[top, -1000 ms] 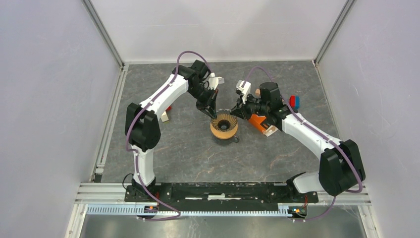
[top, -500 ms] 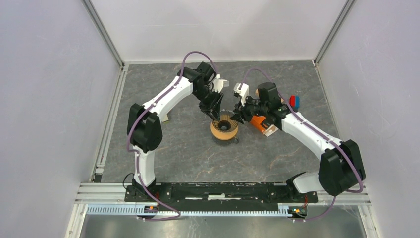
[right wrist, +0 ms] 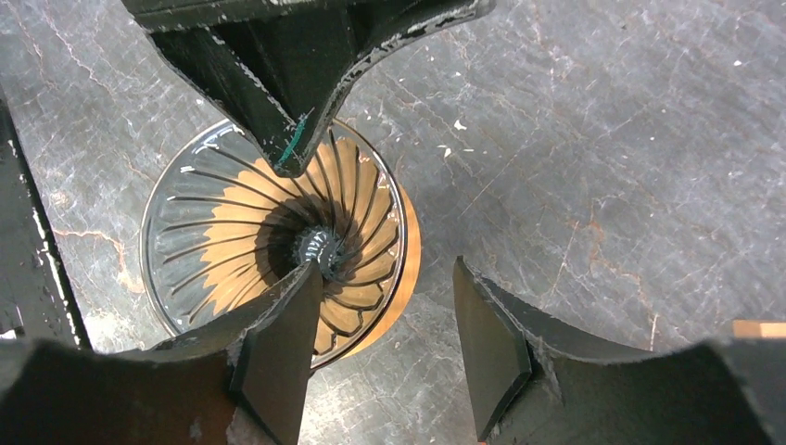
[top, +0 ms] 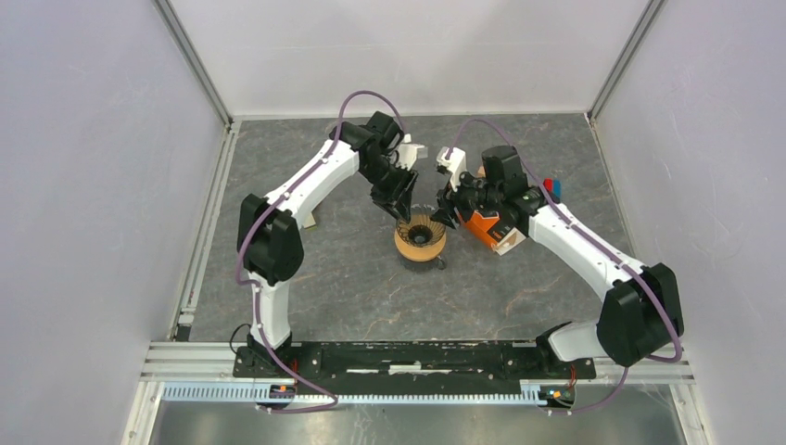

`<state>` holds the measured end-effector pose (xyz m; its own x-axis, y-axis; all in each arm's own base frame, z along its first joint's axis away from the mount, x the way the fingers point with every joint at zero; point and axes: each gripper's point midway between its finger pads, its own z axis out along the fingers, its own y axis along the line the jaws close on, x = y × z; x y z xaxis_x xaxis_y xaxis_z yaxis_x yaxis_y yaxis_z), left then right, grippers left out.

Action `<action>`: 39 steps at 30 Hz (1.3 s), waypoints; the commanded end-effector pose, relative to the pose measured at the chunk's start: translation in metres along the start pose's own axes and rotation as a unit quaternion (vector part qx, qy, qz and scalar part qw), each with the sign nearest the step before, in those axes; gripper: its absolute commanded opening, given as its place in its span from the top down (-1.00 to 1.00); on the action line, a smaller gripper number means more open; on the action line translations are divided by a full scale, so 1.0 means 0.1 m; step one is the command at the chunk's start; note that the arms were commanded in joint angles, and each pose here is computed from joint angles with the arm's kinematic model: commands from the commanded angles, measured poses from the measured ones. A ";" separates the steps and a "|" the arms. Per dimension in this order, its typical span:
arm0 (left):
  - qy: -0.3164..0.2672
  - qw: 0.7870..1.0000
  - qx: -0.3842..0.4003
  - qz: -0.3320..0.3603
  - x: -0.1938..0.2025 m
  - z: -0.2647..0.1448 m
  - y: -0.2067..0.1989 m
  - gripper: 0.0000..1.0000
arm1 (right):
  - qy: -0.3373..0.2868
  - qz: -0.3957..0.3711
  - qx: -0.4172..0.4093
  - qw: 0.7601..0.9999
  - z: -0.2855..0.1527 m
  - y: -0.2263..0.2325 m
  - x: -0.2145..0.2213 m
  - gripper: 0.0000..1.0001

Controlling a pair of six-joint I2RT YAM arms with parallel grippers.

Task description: Place the coffee filter in the dripper

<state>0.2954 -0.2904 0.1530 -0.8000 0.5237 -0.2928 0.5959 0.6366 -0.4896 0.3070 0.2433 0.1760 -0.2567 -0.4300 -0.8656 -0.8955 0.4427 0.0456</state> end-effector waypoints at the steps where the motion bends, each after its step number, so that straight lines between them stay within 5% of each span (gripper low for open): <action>1: -0.034 0.999 -0.011 0.038 -0.15 -0.23 -0.05 0.12 | -0.031 -0.027 0.018 0.999 -0.12 -0.06 -0.35 -0.22; 12: -0.107 0.989 -0.046 0.086 -0.33 -0.74 -0.10 -0.23 | -0.074 -0.010 0.067 0.995 -0.54 -0.34 -0.42 -0.30; 20: -0.263 0.952 -0.118 0.106 -0.49 -1.44 0.11 -0.80 | -0.031 0.052 0.190 0.980 -1.17 -0.78 0.36 -0.29; 26: -0.314 0.932 -0.139 0.114 -0.44 -1.49 0.19 -0.81 | 0.016 0.191 0.226 0.955 -1.56 -0.93 1.28 -0.08; 32: -0.306 0.939 -0.115 0.105 -0.40 -1.36 0.18 -0.81 | 0.013 0.309 0.196 0.931 -1.53 -0.93 1.78 0.23; 39: -0.300 0.943 -0.104 0.098 -0.41 -1.30 0.18 -0.83 | -0.004 0.352 0.175 0.919 -1.39 -1.18 1.90 0.13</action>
<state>0.3420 -0.2167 0.2505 -0.5606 0.3012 -0.7714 0.6695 0.7131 -0.2081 0.2902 -0.0014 0.0642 -0.7658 0.0360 -0.6420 -0.2991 0.8639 0.4052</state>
